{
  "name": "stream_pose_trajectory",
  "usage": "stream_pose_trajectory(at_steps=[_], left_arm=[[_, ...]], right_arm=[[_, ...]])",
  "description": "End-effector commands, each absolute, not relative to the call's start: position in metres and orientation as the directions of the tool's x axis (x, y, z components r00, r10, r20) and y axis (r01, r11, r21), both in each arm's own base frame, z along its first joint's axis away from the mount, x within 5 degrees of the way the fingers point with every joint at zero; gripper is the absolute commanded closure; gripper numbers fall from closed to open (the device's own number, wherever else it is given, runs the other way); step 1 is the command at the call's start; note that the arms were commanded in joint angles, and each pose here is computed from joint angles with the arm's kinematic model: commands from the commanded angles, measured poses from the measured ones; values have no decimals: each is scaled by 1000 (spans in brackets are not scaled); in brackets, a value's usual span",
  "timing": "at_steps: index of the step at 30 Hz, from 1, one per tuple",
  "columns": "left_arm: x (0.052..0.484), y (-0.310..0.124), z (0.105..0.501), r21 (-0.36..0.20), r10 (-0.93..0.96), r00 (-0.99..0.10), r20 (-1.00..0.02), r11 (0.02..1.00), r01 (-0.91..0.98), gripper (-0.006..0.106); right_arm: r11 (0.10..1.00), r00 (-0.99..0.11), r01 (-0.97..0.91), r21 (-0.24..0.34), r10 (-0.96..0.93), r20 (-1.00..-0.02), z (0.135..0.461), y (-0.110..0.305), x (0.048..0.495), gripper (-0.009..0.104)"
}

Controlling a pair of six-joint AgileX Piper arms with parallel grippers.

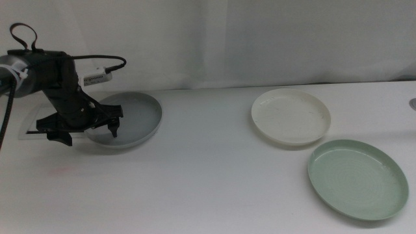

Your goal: Stack the three bowls on top of each other.

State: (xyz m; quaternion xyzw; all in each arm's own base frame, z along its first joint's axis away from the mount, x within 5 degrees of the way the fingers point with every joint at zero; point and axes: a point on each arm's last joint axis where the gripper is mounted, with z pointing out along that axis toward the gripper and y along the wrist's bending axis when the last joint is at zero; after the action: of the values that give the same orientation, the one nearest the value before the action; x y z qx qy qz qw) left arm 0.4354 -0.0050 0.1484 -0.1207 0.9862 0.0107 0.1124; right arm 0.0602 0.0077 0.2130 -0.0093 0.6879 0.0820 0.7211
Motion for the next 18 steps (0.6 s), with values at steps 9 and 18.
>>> stream_pose_trajectory(at_steps=[9,18], left_arm=[[438,-10,131,-82,-350,-920,-174,937,-341,25],[438,-10,128,-75,-362,-917,-166,932,-355,103]], right_arm=[[989,13,-121,91,93,-996,200,7,61,-8],[989,13,-121,91,93,-996,200,7,61,-8]])
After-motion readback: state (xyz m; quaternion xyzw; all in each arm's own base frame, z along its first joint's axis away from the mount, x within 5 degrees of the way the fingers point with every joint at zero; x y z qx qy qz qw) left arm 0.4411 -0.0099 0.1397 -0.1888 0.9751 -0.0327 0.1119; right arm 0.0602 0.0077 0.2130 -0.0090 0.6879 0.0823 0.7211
